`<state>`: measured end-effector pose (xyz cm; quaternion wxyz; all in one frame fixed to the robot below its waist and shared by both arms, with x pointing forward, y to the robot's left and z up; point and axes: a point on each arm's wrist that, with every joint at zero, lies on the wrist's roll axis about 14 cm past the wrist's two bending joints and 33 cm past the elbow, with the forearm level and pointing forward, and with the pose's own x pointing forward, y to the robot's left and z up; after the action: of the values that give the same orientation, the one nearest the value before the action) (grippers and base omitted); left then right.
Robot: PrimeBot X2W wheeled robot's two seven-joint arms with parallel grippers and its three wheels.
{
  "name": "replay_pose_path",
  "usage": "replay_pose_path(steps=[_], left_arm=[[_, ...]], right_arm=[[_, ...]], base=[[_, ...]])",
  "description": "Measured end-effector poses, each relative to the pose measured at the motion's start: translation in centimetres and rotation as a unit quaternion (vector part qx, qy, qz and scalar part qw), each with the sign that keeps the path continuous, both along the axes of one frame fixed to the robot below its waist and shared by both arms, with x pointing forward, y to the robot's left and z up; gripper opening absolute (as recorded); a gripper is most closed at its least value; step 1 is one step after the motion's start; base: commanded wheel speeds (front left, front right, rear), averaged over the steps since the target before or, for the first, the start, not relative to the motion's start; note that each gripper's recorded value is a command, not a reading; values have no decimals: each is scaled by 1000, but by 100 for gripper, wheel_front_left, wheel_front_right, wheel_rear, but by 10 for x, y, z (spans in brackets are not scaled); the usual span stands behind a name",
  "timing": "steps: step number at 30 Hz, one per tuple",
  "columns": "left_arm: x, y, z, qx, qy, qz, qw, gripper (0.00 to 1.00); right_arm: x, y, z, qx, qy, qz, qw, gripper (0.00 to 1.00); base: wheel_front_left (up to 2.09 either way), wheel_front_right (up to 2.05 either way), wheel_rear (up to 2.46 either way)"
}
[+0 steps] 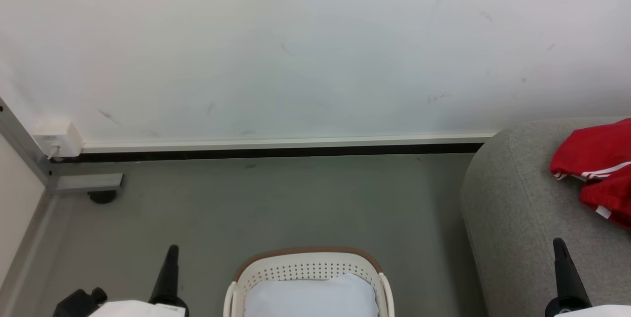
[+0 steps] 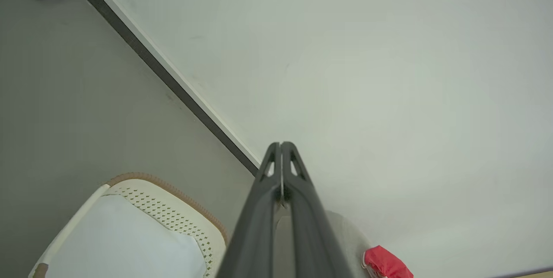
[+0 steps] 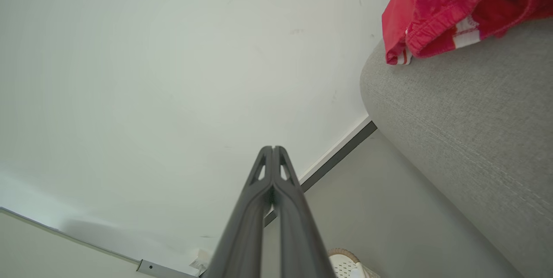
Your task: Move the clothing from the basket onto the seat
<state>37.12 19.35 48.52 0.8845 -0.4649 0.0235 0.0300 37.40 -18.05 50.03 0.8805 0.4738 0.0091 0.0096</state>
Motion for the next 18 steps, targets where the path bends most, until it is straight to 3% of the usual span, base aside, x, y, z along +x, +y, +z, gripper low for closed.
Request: replay_pose_path(steps=[18], left_arm=[[5,3,4,-95,-4,5,995,0]], right_arm=[[4,-6,-1,91,10,-7,996,0]], base=[[0,0,0]])
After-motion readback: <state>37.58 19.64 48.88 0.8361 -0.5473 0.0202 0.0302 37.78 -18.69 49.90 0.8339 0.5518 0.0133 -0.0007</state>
